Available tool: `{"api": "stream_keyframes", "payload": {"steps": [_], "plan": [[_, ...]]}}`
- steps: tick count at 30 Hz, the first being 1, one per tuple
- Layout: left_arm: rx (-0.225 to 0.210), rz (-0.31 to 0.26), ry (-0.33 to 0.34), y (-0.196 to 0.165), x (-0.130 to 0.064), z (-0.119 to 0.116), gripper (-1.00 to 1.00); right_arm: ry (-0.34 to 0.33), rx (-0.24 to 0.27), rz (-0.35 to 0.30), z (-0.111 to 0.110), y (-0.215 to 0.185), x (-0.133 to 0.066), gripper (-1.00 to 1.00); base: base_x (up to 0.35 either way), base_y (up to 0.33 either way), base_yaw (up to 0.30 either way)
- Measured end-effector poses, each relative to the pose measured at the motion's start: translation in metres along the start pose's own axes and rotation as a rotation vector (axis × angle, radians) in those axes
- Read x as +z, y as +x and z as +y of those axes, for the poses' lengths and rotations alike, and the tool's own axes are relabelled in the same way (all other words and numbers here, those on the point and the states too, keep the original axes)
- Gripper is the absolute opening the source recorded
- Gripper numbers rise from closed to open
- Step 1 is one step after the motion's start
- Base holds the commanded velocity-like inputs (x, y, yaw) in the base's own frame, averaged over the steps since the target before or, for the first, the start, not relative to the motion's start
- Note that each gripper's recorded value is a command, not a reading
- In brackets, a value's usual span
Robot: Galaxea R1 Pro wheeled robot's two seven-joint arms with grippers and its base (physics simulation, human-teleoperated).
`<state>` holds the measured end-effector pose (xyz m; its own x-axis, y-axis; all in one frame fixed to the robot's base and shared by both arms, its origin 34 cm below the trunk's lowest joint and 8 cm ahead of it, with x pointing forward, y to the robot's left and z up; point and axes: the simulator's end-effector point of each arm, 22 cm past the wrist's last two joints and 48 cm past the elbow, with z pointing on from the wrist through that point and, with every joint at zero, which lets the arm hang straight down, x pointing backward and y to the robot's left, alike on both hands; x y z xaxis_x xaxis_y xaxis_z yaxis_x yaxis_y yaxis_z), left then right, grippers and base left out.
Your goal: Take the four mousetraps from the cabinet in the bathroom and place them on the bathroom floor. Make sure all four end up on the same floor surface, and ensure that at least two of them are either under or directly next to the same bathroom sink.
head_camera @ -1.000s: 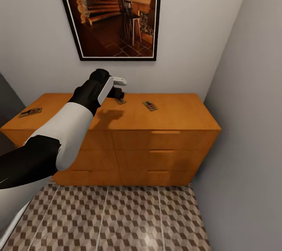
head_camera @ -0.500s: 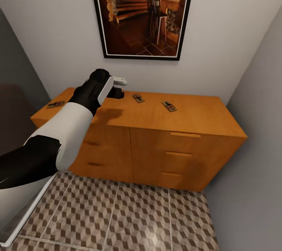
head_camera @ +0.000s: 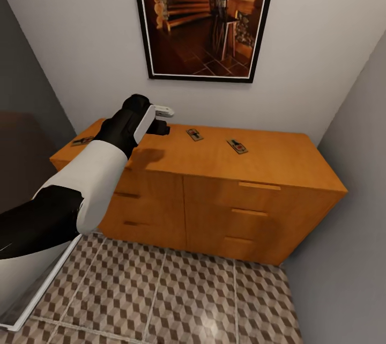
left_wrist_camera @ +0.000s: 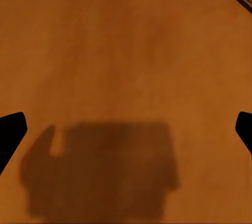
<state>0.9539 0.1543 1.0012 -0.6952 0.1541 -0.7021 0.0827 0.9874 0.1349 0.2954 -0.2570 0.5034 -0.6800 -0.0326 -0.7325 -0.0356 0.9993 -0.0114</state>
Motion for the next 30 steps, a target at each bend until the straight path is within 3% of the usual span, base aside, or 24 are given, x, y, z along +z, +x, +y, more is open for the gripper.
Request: {"api": "stream_keyframes", "payload": {"steps": [30], "plan": [[0.001,0.001,0.001,0.0002,-0.0002,-0.0007,1.00,-0.002,0.001,0.001,0.0016,0.0003,-0.0004,-1.00,0.116,-0.113,0.000]]}}
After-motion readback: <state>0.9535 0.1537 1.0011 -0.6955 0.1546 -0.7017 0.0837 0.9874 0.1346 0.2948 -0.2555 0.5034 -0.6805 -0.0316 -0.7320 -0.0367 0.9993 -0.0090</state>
